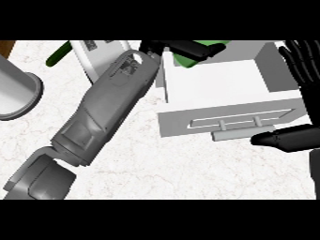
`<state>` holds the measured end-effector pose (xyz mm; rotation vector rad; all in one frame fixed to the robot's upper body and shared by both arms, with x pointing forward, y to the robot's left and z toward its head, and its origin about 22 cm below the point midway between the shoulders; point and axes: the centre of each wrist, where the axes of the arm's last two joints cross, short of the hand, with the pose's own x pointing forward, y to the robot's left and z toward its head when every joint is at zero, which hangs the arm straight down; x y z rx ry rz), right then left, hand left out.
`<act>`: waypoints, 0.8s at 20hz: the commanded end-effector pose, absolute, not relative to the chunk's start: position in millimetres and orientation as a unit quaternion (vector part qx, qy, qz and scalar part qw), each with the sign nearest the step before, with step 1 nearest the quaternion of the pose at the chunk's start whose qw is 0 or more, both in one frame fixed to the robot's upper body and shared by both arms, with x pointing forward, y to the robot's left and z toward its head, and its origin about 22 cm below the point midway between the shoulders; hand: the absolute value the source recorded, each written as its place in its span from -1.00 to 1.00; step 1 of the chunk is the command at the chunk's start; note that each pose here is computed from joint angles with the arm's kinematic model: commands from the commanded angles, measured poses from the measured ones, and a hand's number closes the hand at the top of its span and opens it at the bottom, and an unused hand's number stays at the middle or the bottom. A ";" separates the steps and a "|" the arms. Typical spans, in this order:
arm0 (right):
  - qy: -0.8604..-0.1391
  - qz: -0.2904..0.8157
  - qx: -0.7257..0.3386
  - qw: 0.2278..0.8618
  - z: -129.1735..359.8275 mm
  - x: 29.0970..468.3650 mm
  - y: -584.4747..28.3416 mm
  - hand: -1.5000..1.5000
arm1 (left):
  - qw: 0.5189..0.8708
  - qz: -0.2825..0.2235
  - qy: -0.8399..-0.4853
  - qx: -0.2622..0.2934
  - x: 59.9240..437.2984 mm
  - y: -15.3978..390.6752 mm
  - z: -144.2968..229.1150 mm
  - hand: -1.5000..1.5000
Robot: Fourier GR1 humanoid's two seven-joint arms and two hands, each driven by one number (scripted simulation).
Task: Pick up the cup, place it into the drawer and close the drawer
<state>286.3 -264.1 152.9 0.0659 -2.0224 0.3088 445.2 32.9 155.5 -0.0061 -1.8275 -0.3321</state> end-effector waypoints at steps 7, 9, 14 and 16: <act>-0.848 0.153 0.056 0.504 169.0 295.6 -247.1 -1.00 | 0.629 -0.217 -0.747 0.007 443.4 39.5 122.9 -1.00; -0.853 0.150 0.069 0.495 172.0 299.7 -239.5 -1.00 | 0.628 -0.203 -0.752 0.000 439.8 37.7 119.3 -1.00; -0.832 0.200 0.172 0.488 164.6 299.4 -220.7 -1.00 | 0.620 -0.131 -0.772 -0.052 439.4 40.6 119.5 -1.00; -0.822 0.235 0.206 0.476 165.2 303.0 -214.3 1.00 | 0.602 -0.116 -0.784 -0.094 436.4 40.1 118.4 -1.00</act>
